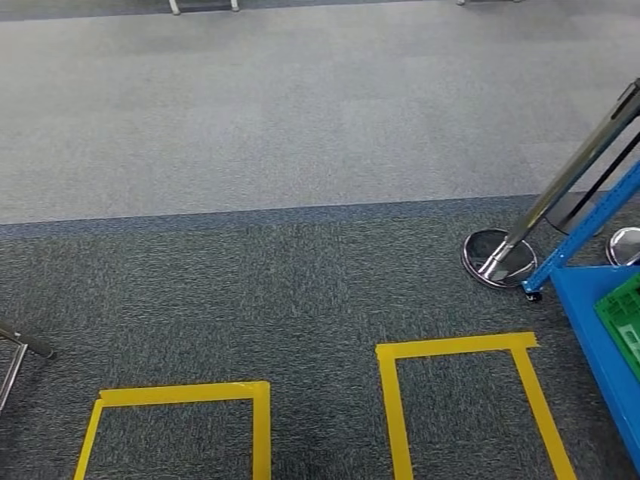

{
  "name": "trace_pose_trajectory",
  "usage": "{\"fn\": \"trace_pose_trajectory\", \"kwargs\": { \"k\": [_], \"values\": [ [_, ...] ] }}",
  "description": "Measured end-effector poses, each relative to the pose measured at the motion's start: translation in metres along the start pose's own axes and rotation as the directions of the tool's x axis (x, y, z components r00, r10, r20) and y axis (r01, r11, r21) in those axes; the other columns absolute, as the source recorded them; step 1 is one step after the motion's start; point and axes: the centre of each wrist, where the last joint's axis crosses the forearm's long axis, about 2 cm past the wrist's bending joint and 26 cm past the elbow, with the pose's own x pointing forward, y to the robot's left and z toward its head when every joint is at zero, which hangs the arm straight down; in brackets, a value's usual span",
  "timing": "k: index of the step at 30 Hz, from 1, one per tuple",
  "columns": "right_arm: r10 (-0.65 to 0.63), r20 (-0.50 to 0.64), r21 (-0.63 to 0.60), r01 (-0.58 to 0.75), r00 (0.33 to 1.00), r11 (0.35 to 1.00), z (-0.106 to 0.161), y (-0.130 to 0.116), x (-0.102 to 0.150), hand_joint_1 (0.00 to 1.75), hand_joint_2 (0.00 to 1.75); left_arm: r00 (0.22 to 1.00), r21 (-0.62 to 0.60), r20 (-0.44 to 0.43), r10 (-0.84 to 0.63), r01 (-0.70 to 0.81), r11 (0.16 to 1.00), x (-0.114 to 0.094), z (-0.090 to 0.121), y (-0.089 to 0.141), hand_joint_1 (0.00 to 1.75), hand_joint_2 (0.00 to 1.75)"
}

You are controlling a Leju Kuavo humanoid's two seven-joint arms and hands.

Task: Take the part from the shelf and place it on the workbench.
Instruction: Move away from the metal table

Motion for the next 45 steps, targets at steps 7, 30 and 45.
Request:
{"fn": "trace_pose_trajectory", "kwargs": {
  "k": [7,30,45],
  "values": [
    [-0.011,-0.013,-0.016,0.011,1.0,1.0,0.0002,-0.0055,0.0022,0.0,0.0,1.0,-0.004,0.0,-0.007,0.007,1.0,-0.0009,0.0007,-0.002,0.0,0.0],
    [-0.046,-0.066,-0.034,0.044,0.997,0.998,-0.0004,0.0012,-0.0034,0.0,0.0,1.0,0.0,0.006,0.0,0.0,1.0,0.0012,0.001,-0.0049,0.0,0.0],
    [-0.063,-0.069,-0.059,0.059,0.996,0.997,-0.0005,-0.0057,-0.0046,0.0,0.0,1.0,0.015,0.017,-0.01,0.01,1.0,0.0031,0.0004,-0.0041,0.0,0.0]
  ]
}}
